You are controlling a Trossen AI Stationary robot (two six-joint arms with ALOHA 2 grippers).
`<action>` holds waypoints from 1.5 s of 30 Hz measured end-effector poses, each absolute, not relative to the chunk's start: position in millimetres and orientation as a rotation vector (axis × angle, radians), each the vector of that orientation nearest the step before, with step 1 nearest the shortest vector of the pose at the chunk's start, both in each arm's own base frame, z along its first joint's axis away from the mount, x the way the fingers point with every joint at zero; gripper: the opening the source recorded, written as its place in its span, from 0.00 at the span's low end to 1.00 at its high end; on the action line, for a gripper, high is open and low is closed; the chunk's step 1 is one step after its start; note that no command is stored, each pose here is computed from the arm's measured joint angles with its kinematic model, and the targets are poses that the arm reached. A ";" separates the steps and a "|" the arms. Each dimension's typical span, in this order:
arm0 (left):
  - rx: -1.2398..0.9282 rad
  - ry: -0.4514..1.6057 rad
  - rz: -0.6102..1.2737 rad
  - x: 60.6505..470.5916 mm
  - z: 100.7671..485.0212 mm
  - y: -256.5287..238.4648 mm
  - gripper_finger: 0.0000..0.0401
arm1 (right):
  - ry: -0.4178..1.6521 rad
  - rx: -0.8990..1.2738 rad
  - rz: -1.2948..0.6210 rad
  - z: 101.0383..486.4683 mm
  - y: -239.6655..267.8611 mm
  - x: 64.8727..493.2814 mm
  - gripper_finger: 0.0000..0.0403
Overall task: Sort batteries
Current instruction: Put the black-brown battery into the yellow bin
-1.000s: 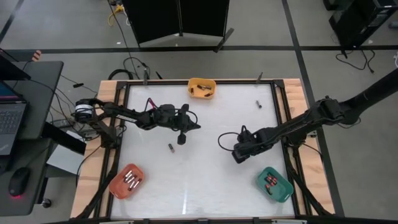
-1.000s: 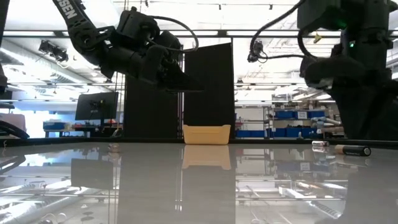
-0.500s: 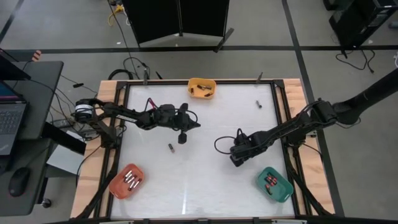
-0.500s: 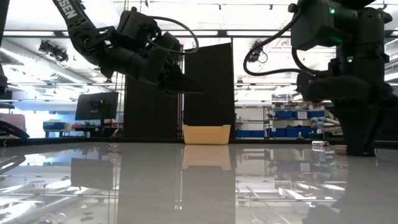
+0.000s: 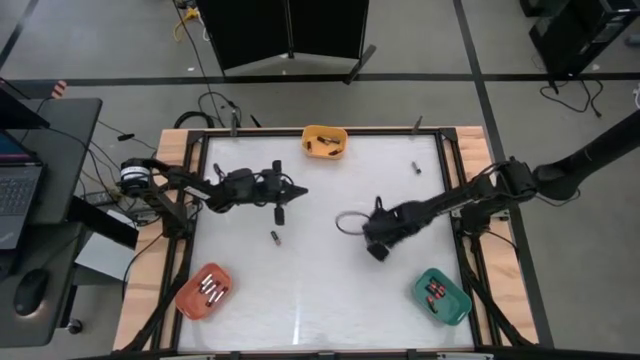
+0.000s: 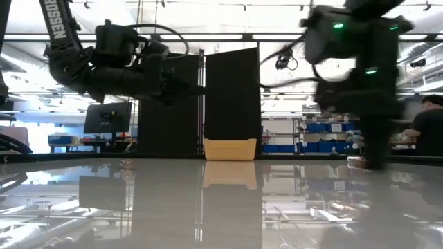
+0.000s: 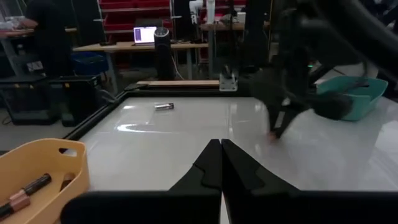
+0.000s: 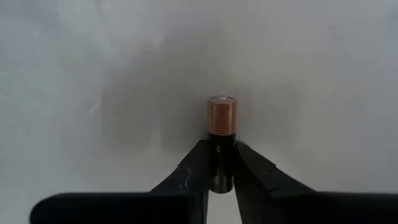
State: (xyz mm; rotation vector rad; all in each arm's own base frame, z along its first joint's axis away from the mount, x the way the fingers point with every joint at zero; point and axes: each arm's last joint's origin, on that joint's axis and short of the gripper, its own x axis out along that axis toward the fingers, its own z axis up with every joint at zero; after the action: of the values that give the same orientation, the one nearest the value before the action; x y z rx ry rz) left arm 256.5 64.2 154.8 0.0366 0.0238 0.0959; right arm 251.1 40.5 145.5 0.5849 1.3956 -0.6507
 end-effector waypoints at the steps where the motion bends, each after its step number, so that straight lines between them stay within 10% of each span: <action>1: 0.031 0.017 0.098 253.9 153.8 64.2 0.01 | 1.366 0.551 -0.650 149.9 35.3 256.7 0.14; 21: 0.022 0.013 0.094 250.1 151.7 63.6 0.01 | 1.091 0.123 -0.541 236.2 -140.1 334.0 0.14; 45: 0.029 0.005 0.082 250.3 152.7 63.3 0.01 | 1.256 -0.036 -0.315 203.7 -256.3 387.1 0.14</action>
State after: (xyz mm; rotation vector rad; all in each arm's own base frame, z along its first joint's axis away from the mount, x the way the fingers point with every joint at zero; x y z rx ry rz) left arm 250.3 63.3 152.7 0.0286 0.0051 0.0823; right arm 387.1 -256.3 203.7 -0.0357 1.2559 -0.3146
